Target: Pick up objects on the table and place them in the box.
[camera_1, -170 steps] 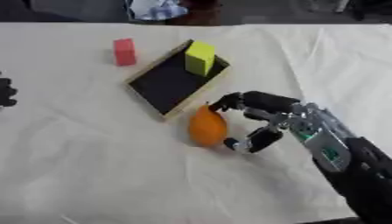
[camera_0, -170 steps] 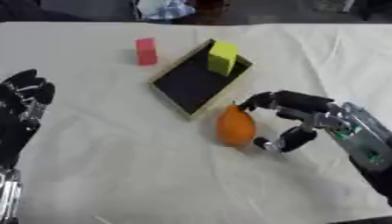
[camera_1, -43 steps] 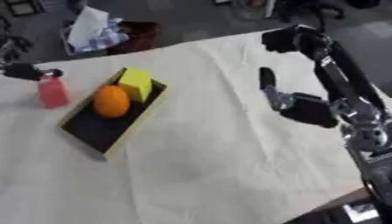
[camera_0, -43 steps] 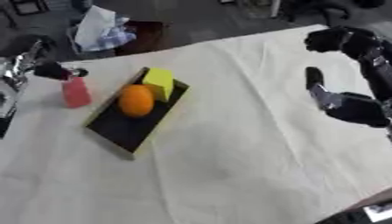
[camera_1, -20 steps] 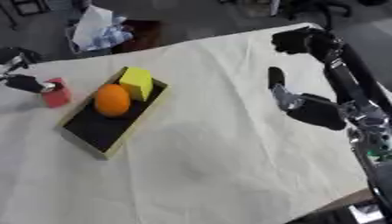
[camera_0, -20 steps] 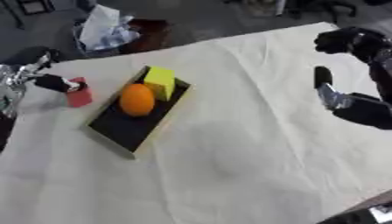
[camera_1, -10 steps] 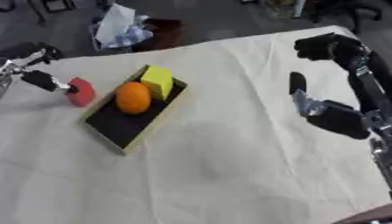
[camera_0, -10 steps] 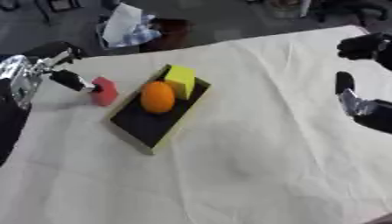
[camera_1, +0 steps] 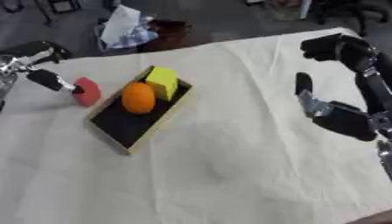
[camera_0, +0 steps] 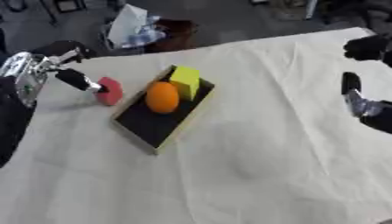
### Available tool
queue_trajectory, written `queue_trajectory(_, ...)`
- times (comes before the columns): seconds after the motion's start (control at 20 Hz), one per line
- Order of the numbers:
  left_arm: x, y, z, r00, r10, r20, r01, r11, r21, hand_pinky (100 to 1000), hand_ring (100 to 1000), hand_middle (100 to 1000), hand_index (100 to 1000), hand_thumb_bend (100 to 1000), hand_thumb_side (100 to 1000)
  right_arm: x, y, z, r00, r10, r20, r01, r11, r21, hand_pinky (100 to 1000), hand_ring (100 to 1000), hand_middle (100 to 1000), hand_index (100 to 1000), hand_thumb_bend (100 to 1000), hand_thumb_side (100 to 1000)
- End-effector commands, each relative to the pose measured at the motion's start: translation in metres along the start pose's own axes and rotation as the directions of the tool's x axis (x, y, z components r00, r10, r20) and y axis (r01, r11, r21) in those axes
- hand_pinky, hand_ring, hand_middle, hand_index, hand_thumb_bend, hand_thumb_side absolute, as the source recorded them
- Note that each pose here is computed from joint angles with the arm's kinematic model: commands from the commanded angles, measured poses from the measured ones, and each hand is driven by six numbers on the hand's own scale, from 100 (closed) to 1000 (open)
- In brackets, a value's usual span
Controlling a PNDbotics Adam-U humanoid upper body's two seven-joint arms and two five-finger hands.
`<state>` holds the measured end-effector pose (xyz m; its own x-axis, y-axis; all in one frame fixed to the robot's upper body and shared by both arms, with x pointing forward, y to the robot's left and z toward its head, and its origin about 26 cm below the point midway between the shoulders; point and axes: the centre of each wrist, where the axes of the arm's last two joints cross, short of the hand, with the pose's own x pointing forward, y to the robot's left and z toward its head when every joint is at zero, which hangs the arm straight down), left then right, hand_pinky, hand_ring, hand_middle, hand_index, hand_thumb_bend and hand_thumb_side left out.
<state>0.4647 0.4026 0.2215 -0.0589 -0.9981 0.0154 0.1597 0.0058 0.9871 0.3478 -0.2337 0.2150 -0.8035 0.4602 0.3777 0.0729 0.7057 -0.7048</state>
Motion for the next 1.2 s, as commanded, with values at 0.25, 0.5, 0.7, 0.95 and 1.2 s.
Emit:
queue_trajectory(0.25,-0.006,-0.002,0.001,1.000,-0.010,-0.022,0.008,0.998,-0.069,781,748,759,866,744,506,0.001,-0.008,-0.002,1.000,0.026,0.012,-0.026,1.000,-0.009,768,744,725,806,100,265)
queue_trajectory(0.5,0.000,-0.015,-0.005,0.997,-0.005,-0.074,0.001,0.999,-0.053,753,721,734,854,764,529,0.002,-0.007,-0.003,1.000,0.022,0.014,-0.022,1.000,-0.007,768,744,725,806,100,262)
queue_trajectory(0.7,0.005,-0.024,-0.010,0.993,0.023,-0.113,-0.024,1.000,-0.007,739,700,715,849,773,537,0.002,-0.006,-0.003,1.000,0.019,0.015,-0.019,1.000,-0.005,767,744,724,805,100,262)
queue_trajectory(0.95,0.010,-0.033,-0.013,0.989,0.050,-0.138,-0.042,0.997,0.059,722,673,687,834,754,527,0.002,-0.005,-0.003,1.000,0.015,0.016,-0.015,1.000,-0.004,767,743,724,804,100,262)
queue_trajectory(1.2,0.014,-0.040,-0.016,0.986,0.107,-0.124,-0.094,0.990,0.110,691,608,611,764,657,455,0.002,-0.004,-0.003,1.000,0.012,0.016,-0.012,1.000,-0.002,767,743,724,805,100,262)
